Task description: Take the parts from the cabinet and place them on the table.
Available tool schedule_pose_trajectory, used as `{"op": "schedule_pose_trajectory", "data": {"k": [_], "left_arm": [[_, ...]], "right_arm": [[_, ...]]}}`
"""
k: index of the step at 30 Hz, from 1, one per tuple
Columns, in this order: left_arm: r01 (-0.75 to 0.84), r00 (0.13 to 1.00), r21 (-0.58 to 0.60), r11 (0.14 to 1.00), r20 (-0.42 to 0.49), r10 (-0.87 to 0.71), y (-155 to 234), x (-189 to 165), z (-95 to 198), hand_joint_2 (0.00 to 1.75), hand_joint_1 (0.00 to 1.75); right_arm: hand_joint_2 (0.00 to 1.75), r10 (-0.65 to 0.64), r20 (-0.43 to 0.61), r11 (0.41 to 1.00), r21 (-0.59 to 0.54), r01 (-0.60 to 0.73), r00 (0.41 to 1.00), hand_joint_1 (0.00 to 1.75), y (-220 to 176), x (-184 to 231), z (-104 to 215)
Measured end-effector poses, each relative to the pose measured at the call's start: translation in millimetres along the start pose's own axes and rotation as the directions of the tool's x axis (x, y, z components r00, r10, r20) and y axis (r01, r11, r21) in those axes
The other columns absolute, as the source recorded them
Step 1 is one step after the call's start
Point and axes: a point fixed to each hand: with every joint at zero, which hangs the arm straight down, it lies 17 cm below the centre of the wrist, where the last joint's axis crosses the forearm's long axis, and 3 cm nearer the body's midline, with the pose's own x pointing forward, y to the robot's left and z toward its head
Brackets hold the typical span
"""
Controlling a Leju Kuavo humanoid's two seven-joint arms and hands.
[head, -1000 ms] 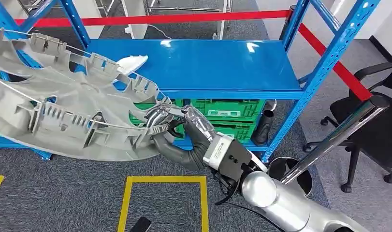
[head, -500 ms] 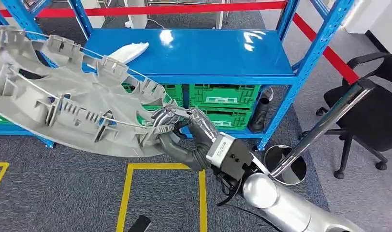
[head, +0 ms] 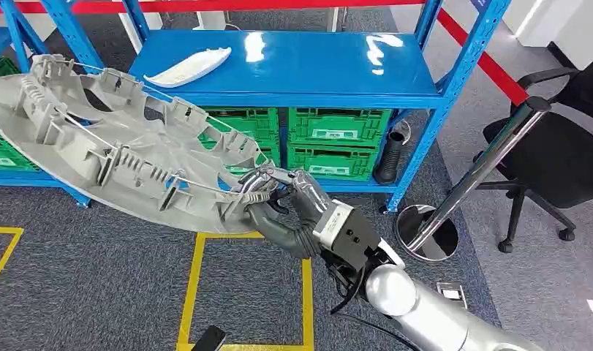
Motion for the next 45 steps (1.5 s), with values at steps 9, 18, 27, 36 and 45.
{"op": "schedule_pose_trajectory", "data": {"k": [9,18,27,36,45], "left_arm": [[0.004,1.0,0.003,1.0,0.001,-0.005,2.6,0.4,-0.4,1.75,0.0],[0.002,1.0,0.003,1.0,0.001,-0.002,1.3,-3.6,0.6,1.75,0.0],[0.006,1.0,0.006,1.0,0.005,-0.006,3.1,-1.9,0.2,1.75,0.0],[0.006,1.0,0.004,1.0,0.003,-0.006,2.1,-3.1,0.5,1.75,0.0],[0.009,1.0,0.004,1.0,0.006,-0.009,2.2,-1.7,0.3,1.75,0.0]], "right_arm": [[1.75,-0.002,-0.03,1.0,-0.018,0.002,1.0,1.75,-3.8,-11.8,7.2],[1.75,-0.004,-0.029,1.0,-0.024,0.003,1.0,1.75,-4.7,-12.0,7.7],[1.75,-0.009,-0.037,1.0,-0.028,0.008,0.999,1.75,-3.8,-14.3,10.2],[1.75,-0.01,-0.044,0.999,-0.031,0.009,0.999,1.75,-4.2,-16.7,12.5],[1.75,-0.011,-0.031,1.0,-0.027,0.01,0.999,1.75,-3.3,-14.1,13.1]]}}
